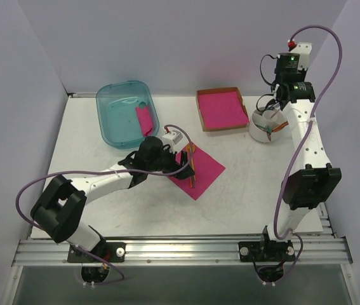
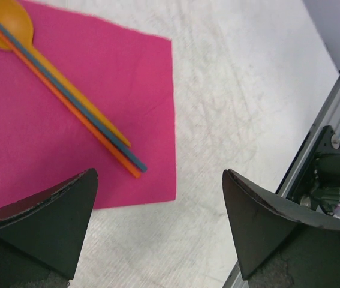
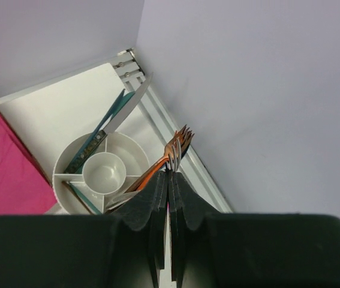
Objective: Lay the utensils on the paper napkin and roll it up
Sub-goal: Pick up the utensils from the container, then place the utensils on the napkin.
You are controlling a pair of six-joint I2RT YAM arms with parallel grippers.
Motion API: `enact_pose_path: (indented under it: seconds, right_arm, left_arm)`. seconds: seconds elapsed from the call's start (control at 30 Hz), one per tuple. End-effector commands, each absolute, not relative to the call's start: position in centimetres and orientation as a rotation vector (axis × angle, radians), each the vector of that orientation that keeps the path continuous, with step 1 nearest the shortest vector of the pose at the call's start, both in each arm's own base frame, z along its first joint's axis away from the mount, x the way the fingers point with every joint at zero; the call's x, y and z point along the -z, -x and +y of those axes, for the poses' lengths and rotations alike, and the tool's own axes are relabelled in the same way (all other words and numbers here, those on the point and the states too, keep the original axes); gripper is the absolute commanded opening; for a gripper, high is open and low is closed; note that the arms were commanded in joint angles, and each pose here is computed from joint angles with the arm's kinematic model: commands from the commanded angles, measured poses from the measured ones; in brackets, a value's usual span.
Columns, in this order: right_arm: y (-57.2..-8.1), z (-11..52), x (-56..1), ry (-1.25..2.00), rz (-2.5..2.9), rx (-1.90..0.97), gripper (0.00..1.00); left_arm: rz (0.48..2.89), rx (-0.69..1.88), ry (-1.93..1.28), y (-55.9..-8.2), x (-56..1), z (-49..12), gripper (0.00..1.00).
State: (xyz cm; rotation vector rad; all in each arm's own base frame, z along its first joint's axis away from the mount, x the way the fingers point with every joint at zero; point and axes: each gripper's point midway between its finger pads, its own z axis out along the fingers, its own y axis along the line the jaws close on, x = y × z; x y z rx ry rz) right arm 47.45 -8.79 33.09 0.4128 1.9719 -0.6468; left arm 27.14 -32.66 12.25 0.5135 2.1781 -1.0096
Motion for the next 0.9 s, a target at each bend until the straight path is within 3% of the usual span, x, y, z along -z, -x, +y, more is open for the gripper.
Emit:
enact_pose_path:
  seconds: [0.0, 0.37, 0.87]
  right_arm:
    - [-45.4, -7.2, -38.1, -0.373, 1.909, 0.565, 0.0]
    - [-44.1, -0.8, -39.7, -0.203, 1.922, 0.269, 0.0]
    - [-41.6, 8.6, -38.1, -0.068, 1.987, 0.04, 0.0]
  left_arm:
    - [1.938, 1.131, -0.555, -28.4, -19.5, -35.3, 0.94]
    - [1.632, 1.196, -0.598, -31.5, -29.9, -38.7, 0.94]
    - [1.36, 0.989, -0.863, -38.0, -31.3, -46.2, 0.94]
